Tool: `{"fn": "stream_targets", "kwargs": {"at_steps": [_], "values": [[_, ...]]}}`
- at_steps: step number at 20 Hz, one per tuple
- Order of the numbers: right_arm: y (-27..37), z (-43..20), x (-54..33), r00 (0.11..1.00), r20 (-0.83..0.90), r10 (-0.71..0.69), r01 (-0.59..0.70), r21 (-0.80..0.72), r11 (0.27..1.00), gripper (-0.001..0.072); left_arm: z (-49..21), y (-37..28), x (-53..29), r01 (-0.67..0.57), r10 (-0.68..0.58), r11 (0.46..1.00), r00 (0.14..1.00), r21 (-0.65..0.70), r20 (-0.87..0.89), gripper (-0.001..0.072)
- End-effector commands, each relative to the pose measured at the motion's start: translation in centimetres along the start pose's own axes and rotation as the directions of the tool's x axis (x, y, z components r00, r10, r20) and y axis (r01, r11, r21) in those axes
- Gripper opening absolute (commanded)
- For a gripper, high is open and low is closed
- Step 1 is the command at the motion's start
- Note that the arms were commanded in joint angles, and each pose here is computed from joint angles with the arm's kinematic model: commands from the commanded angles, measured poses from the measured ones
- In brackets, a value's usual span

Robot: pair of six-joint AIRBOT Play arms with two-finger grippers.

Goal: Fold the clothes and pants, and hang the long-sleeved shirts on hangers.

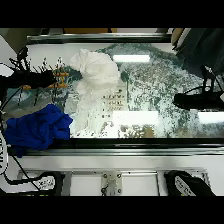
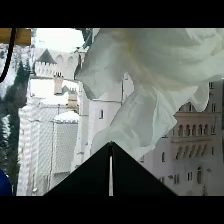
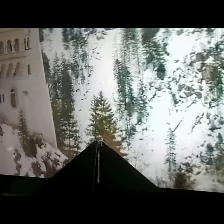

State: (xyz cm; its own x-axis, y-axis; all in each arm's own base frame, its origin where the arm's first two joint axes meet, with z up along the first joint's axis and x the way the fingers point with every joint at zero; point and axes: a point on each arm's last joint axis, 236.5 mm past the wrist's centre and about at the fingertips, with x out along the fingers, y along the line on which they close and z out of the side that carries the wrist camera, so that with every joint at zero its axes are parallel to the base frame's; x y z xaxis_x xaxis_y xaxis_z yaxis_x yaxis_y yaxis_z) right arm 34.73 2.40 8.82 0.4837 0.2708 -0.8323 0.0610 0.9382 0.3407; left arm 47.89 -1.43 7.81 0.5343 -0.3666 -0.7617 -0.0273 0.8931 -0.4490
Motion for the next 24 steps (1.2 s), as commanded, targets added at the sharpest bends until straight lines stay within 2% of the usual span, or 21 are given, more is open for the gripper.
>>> {"fn": "stream_targets", "kwargs": {"at_steps": [1,10,12,13,14,16,17,18,19,24], "values": [[0.0,0.0,0.0,1.000,0.000,0.000,0.000,0.001,1.000,0.0009,0.0,0.0,0.0,0.000,0.000,1.000,1.000,0.001,0.000,0.0010],[0.0,0.0,0.0,1.000,-0.001,0.000,0.000,0.001,1.000,0.0009,-0.1,0.3,-0.3,-0.001,0.001,1.000,1.000,-0.015,-0.007,0.0010],[0.0,0.0,0.0,1.000,0.000,0.000,0.000,0.001,1.000,0.0010,-0.6,1.1,-2.1,-0.036,0.036,0.999,0.999,-0.026,-0.018,0.0008],[0.0,0.0,0.0,1.000,-0.001,0.000,0.000,0.001,1.000,0.0010,-0.7,2.2,-3.9,-0.111,0.111,0.994,0.994,0.017,-0.007,0.0007],[0.0,0.0,0.0,1.000,0.000,0.000,0.000,0.001,1.000,0.0009,-1.2,4.3,-6.0,-0.237,0.237,0.970,0.972,0.053,0.009,0.0008],[0.0,0.0,0.0,1.000,0.000,0.000,0.000,0.001,1.000,0.0010,-3.9,9.7,-10.5,-0.503,0.505,0.859,0.863,0.094,0.004,0.0009],[0.0,0.0,0.0,1.000,0.000,0.000,0.000,0.001,1.000,0.0009,-5.9,11.7,-12.0,-0.579,0.587,0.805,0.809,0.125,-0.028,0.0017],[0.0,0.0,0.0,1.000,0.000,0.000,0.000,0.001,1.000,0.0010,-8.1,13.5,-12.9,-0.627,0.640,0.765,0.766,0.144,-0.062,0.0375],[0.0,0.0,0.0,1.000,0.000,0.000,0.000,0.001,1.000,0.0009,-9.8,14.7,-13.0,-0.647,0.660,0.750,0.748,0.141,-0.079,0.0713],[0.0,0.0,0.0,1.000,0.000,0.000,0.000,0.001,1.000,0.0010,-17.5,20.2,-10.4,-0.675,0.668,0.736,0.713,0.053,-0.212,0.0709]]}}
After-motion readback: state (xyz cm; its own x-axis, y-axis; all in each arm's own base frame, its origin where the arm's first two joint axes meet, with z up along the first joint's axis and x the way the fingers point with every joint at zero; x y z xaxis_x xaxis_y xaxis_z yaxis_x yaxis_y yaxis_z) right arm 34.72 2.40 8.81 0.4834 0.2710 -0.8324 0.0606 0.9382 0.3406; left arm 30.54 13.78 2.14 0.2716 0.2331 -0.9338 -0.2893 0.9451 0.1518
